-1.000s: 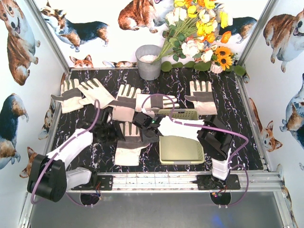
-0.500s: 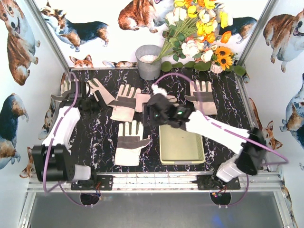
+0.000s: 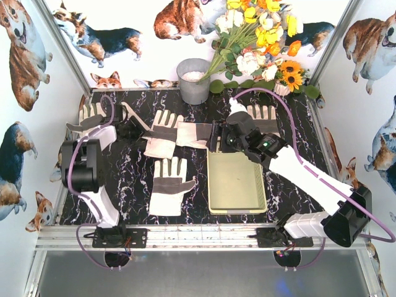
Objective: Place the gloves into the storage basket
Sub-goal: Pick up the glove from the center of the board.
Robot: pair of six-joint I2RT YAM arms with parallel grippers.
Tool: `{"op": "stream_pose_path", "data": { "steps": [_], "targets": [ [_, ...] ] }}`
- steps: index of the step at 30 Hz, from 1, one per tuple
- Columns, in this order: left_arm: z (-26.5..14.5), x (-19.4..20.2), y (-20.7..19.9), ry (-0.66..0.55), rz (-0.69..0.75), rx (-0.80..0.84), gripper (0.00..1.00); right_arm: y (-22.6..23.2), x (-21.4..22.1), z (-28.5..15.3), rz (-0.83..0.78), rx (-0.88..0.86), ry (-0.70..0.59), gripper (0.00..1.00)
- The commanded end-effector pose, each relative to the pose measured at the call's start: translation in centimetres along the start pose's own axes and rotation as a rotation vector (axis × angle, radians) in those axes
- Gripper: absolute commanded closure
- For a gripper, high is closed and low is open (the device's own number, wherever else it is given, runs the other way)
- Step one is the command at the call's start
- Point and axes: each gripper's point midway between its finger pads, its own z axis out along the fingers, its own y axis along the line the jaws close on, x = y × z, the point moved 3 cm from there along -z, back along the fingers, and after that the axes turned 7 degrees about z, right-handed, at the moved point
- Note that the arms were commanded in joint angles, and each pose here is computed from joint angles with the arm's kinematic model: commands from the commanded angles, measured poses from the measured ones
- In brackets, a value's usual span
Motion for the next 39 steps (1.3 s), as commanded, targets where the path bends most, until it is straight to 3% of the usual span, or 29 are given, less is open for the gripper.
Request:
{"op": "stream_pose_path", "data": {
  "steps": [1,13,18,31,39],
  "targets": [
    [1.2,-3.8,-1.8,-0.091,-0.056,0.077,0.48,1.3,-2.2,-1.5,-0.022,-0.096,-0.05,0.31],
    [4.0,-4.0,0.1,-0.101,-0.074,0.003,0.53,1.6,-3.9,1.2,-0.007,-0.118,-0.013,0.32],
    [3.4,-3.3,0.6,-0.127,-0.113,-0.026,0.55,1.9,-3.8,2.3,0.021,-0.137,0.025,0.33],
    [4.8,-2.4,1.5,-0.146,-0.183,-0.028,0.54,1.0,-2.4,1.3,0.068,-0.136,0.02,0.33],
    [6.9,-2.3,2.0,-0.151,-0.242,-0.014,0.62,0.4,-2.4,0.4,0.078,-0.114,-0.004,0.33]
  ]
}}
